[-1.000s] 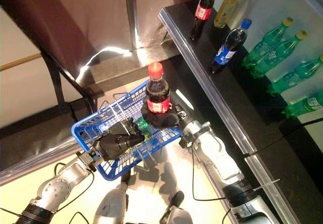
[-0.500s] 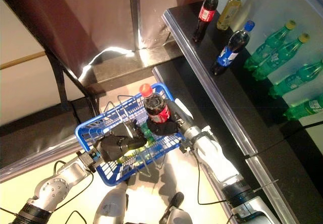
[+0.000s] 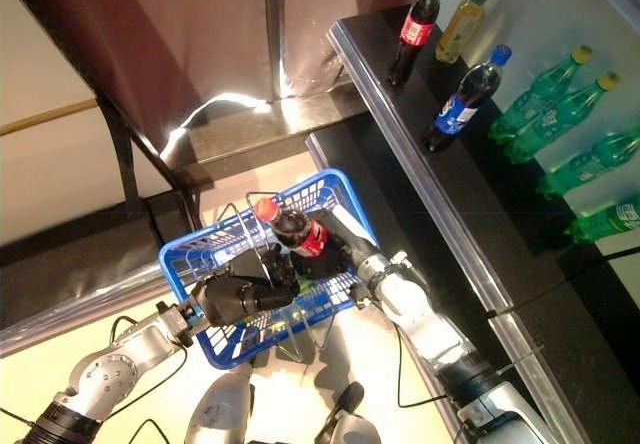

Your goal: Pick up the drink and place into the basket.

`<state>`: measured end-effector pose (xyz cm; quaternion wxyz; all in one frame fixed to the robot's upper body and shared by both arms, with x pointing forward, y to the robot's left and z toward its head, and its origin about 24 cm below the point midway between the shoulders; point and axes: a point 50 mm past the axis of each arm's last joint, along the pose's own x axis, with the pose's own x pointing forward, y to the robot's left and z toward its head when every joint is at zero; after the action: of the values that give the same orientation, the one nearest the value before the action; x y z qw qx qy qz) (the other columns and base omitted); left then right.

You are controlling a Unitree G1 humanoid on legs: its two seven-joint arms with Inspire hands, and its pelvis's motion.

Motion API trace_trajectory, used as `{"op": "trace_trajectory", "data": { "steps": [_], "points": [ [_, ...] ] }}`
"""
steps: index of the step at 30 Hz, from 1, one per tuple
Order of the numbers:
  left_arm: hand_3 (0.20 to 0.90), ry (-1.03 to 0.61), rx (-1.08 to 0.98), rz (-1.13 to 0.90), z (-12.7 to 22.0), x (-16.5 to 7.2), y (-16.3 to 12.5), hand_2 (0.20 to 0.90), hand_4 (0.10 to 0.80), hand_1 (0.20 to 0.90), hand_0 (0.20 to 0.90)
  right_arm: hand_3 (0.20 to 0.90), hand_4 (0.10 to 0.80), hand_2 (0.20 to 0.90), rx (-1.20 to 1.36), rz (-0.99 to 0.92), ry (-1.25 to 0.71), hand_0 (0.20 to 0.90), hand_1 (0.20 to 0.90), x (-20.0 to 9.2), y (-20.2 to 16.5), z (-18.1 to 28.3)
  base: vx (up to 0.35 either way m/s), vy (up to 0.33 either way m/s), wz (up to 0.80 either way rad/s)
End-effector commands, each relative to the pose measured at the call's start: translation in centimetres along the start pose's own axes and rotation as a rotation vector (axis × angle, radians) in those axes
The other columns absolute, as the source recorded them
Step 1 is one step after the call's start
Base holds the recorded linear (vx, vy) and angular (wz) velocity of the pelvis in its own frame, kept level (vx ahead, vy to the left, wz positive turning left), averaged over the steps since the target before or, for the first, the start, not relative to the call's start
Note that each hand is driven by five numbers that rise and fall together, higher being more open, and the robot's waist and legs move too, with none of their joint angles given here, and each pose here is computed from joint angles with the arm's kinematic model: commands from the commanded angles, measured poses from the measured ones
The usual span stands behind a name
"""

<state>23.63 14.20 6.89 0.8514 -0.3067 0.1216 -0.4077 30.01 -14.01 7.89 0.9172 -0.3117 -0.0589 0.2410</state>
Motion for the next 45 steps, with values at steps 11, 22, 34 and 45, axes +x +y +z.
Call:
{"op": "trace_trajectory", "data": {
  "steps": [11,22,34,45],
  "points": [
    [0.2,-0.272,0.107,-0.889,4.2,4.0,-12.8,0.3,0.1,0.3,0.3,0.2,0.1,0.3,-0.138,0.016,0.02,0.3,0.3,2.0,1.0,-0.1,0.0,0.0,0.0],
    [0.2,-0.252,0.12,-0.913,4.2,4.1,-13.2,0.3,0.1,0.3,0.3,0.2,0.1,0.3,-0.299,0.057,-0.003,0.3,0.3,2.7,1.1,0.8,0.0,0.0,0.0],
    [0.2,-0.225,0.142,-0.931,3.8,4.5,-13.7,0.3,0.1,0.3,0.3,0.2,0.1,0.3,-0.514,0.111,-0.074,0.3,0.3,4.0,1.6,3.0,0.0,0.0,0.0],
    [0.2,-0.21,0.171,-0.983,3.7,4.8,-14.3,0.3,0.1,0.3,0.3,0.2,0.1,0.3,-0.585,0.167,-0.074,0.3,0.3,4.8,2.5,3.0,0.001,0.0,0.0]
  ]
}}
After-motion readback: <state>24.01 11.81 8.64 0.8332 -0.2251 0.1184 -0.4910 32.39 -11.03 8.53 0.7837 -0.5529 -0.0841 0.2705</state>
